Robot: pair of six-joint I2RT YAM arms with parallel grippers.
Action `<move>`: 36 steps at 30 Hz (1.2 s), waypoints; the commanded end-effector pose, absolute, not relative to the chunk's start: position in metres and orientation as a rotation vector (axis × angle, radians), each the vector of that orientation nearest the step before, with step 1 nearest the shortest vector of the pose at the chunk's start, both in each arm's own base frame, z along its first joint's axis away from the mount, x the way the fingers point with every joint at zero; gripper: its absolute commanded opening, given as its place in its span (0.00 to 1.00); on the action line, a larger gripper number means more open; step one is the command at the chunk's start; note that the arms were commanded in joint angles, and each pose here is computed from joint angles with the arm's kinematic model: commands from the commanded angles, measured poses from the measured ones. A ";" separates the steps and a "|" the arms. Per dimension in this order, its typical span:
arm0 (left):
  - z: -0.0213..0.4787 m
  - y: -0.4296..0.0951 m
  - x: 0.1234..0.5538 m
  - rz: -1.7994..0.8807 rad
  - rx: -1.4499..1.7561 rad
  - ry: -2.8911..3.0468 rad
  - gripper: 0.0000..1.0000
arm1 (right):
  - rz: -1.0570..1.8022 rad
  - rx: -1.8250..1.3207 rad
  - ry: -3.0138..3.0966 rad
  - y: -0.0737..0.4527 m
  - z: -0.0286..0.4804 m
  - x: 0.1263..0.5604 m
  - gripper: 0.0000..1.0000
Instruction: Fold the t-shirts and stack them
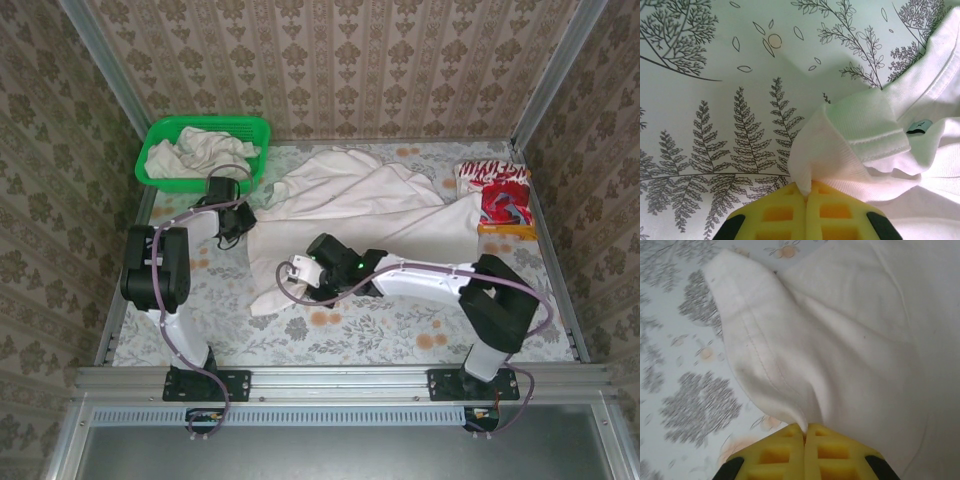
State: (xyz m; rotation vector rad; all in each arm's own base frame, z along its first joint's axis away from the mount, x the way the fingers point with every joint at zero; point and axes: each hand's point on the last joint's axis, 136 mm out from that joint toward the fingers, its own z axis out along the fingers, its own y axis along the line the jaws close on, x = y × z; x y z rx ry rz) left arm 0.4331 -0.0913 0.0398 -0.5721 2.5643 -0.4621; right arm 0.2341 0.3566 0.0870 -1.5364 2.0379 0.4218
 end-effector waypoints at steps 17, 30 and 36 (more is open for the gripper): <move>0.116 -0.085 0.395 -0.462 -0.556 2.414 0.82 | 0.357 -0.644 2.389 0.241 0.112 0.286 0.97; 0.086 -0.092 0.224 -0.010 -0.634 2.649 0.82 | 0.169 0.288 2.565 0.080 0.082 0.287 0.91; 0.056 -0.113 0.185 0.000 -0.665 2.753 0.68 | 0.180 0.291 2.576 0.082 0.076 0.292 0.91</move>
